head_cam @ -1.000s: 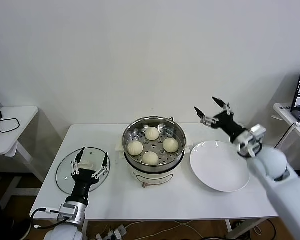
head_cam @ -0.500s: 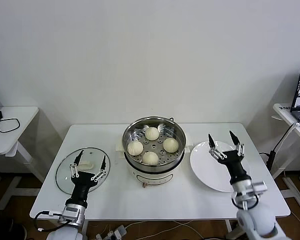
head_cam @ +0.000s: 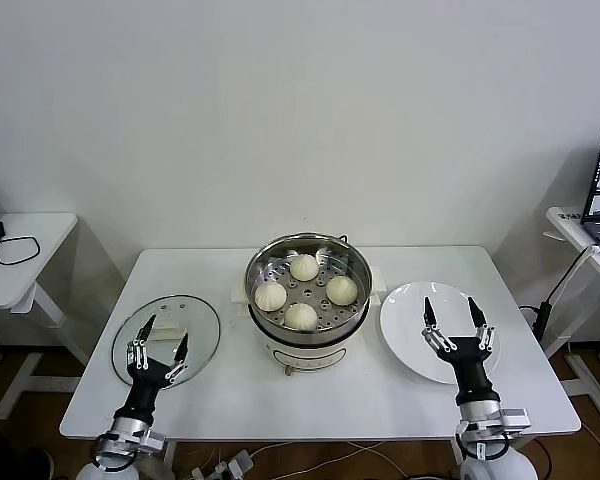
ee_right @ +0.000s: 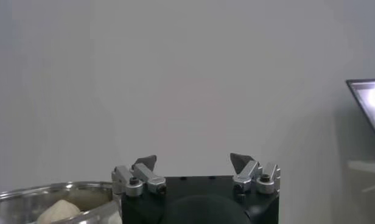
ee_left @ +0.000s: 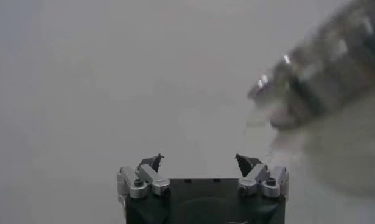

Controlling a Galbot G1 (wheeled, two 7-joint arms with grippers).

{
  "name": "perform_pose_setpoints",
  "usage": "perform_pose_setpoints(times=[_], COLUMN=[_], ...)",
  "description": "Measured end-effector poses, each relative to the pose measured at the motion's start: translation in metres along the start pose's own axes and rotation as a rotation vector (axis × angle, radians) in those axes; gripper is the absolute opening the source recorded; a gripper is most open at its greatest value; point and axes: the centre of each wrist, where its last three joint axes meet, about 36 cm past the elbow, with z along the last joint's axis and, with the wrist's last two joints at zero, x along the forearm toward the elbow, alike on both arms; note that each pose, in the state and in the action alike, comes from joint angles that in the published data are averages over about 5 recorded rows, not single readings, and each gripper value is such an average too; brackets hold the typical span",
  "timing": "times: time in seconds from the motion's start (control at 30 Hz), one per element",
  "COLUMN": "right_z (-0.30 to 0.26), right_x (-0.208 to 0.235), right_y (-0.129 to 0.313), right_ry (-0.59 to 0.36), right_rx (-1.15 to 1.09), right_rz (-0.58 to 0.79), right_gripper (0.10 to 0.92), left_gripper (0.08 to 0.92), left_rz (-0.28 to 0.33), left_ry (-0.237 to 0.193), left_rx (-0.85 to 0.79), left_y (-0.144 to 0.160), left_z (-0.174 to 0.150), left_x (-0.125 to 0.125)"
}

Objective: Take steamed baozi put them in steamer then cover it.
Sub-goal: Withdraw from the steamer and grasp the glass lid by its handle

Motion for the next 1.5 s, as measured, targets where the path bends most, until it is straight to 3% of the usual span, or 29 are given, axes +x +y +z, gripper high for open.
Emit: perform_pose_setpoints(times=[0.23, 0.57, 0.97, 1.5], right_z=[0.010, 0.017, 0.022, 0.032], right_x=[0.009, 0.018, 0.023, 0.026], right_y=[0.003, 0.008, 0.005, 0.002], right_ry=[0.017, 0.032, 0.038, 0.048], right_rx=[-0.004, -0.012, -0.002, 0.013], right_rz=[0.016, 0.030, 0.035, 0.032], right_gripper=[0.823, 0.823, 0.823, 0.823], left_gripper=[0.823, 0.823, 0.823, 0.823], left_rz=[0.060, 0.101, 0.125, 0.105], left_ry=[-0.018, -0.033, -0.023, -0.020], left_rx=[-0.253, -0.453, -0.546, -0.581], left_y=[-0.004, 0.000, 0.000, 0.003], left_z=[0.043, 0.078, 0.099, 0.101], left_x=[-0.001, -0.024, -0.056, -0.092])
